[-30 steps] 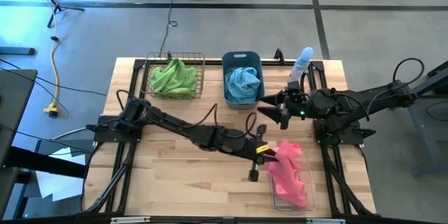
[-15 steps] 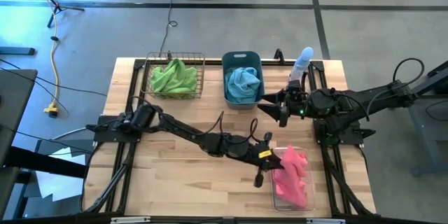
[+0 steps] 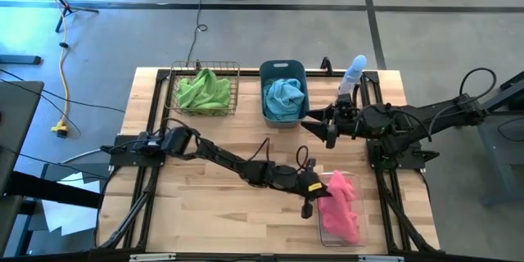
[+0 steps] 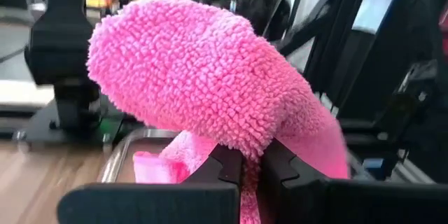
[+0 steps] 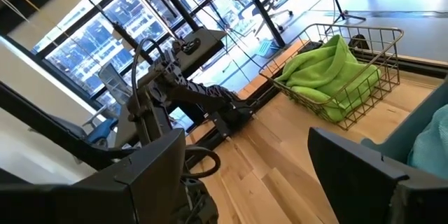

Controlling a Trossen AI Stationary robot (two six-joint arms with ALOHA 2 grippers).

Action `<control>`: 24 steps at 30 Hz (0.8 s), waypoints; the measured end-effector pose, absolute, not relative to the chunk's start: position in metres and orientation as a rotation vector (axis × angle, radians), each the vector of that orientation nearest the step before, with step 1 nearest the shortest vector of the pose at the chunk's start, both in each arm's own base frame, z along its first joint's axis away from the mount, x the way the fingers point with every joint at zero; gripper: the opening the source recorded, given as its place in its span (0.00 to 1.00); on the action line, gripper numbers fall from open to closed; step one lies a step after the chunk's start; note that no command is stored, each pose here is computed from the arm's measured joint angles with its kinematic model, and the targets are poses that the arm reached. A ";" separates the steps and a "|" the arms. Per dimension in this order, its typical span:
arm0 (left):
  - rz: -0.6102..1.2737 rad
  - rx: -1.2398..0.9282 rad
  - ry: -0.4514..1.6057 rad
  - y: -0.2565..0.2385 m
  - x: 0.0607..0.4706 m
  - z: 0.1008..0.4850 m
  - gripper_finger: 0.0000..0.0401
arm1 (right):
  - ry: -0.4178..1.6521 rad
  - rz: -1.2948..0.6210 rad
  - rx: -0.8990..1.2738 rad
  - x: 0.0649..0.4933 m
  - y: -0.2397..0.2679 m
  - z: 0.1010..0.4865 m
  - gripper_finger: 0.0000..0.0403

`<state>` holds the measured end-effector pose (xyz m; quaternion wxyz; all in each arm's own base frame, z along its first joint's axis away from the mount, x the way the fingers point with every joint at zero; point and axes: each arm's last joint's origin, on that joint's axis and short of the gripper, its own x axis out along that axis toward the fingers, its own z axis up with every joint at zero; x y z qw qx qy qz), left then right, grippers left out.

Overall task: Sort microfiber towel by color & place in baskets
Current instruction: Put the pink microfiber cloth into the transparent bin

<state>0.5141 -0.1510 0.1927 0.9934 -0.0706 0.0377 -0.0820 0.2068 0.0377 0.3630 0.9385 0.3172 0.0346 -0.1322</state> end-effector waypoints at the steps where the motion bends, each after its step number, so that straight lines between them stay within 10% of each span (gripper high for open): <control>1: -0.160 -0.137 0.095 -0.150 0.514 0.191 0.00 | 0.073 -0.271 0.647 0.207 0.038 0.363 0.74; 15: -0.160 -0.136 0.206 -0.145 0.515 0.176 0.06 | 0.106 -0.313 0.675 0.206 0.037 0.358 0.74; 24: -0.224 -0.123 0.267 -0.145 0.515 0.173 0.32 | 0.123 -0.264 0.696 0.206 0.038 0.358 0.74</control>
